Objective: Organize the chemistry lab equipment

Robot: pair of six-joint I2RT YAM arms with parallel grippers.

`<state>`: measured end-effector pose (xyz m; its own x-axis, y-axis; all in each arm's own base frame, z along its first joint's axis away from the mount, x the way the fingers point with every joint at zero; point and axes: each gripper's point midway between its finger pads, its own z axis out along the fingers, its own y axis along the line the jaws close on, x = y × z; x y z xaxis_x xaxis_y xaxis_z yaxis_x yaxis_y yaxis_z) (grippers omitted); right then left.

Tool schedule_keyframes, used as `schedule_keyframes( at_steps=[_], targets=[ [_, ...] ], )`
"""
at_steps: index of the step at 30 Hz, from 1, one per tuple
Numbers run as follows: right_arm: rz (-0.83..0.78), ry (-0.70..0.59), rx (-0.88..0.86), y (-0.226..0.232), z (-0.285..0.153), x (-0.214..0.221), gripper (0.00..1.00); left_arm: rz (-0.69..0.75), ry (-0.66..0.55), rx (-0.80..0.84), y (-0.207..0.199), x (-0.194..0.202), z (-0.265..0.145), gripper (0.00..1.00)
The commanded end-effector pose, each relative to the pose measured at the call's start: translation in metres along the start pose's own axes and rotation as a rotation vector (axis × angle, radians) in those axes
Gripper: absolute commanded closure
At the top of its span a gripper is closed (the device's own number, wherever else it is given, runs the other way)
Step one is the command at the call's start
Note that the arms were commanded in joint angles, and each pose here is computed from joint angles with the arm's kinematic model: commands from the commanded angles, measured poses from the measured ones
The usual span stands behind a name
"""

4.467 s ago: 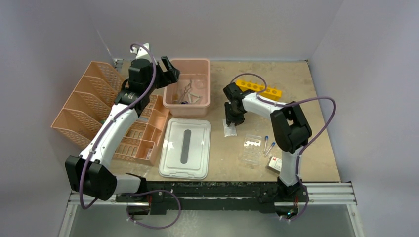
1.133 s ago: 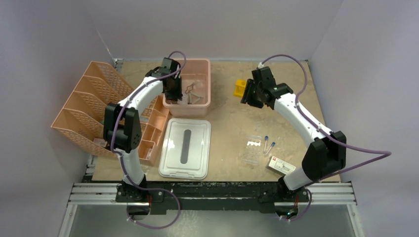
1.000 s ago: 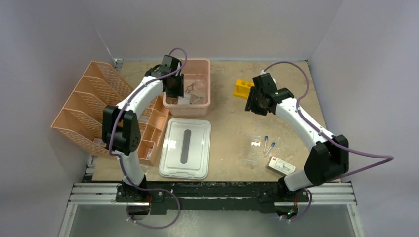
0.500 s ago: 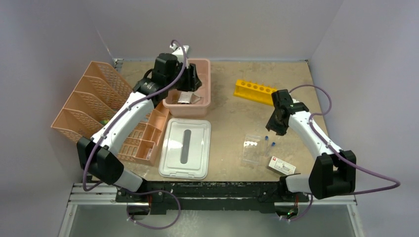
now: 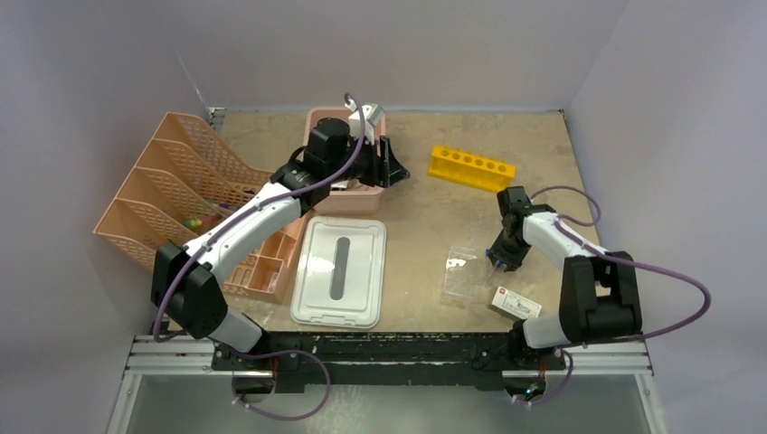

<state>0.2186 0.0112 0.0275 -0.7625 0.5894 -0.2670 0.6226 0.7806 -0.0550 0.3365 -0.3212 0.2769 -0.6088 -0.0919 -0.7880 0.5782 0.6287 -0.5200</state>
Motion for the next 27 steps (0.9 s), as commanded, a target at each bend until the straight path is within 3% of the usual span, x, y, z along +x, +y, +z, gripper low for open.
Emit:
schedule_keyframes(
  at_steps=[1,7,10,12,22,27],
  targets=[
    [0.043,-0.041,-0.05,0.02,0.014,-0.016,0.64,0.014,-0.035,0.059,-0.012,-0.011,0.007,0.51],
    [0.054,-0.022,-0.042,0.023,0.025,-0.012,0.73,0.009,-0.019,0.044,-0.008,-0.006,0.011,0.51],
    [0.056,-0.057,-0.023,0.021,0.028,-0.019,0.88,0.006,-0.016,0.04,-0.006,-0.004,0.014,0.51],
    [0.042,-0.152,-0.016,0.019,0.025,-0.038,0.93,-0.003,-0.014,0.031,-0.004,-0.005,0.019,0.51],
    [0.028,-0.343,-0.113,0.035,-0.045,-0.094,0.93,-0.045,-0.011,0.03,-0.002,0.0,0.032,0.52],
    [0.031,-0.385,-0.266,0.057,-0.087,-0.109,0.93,-0.069,-0.011,0.064,-0.009,0.001,0.035,0.44]
  ],
)
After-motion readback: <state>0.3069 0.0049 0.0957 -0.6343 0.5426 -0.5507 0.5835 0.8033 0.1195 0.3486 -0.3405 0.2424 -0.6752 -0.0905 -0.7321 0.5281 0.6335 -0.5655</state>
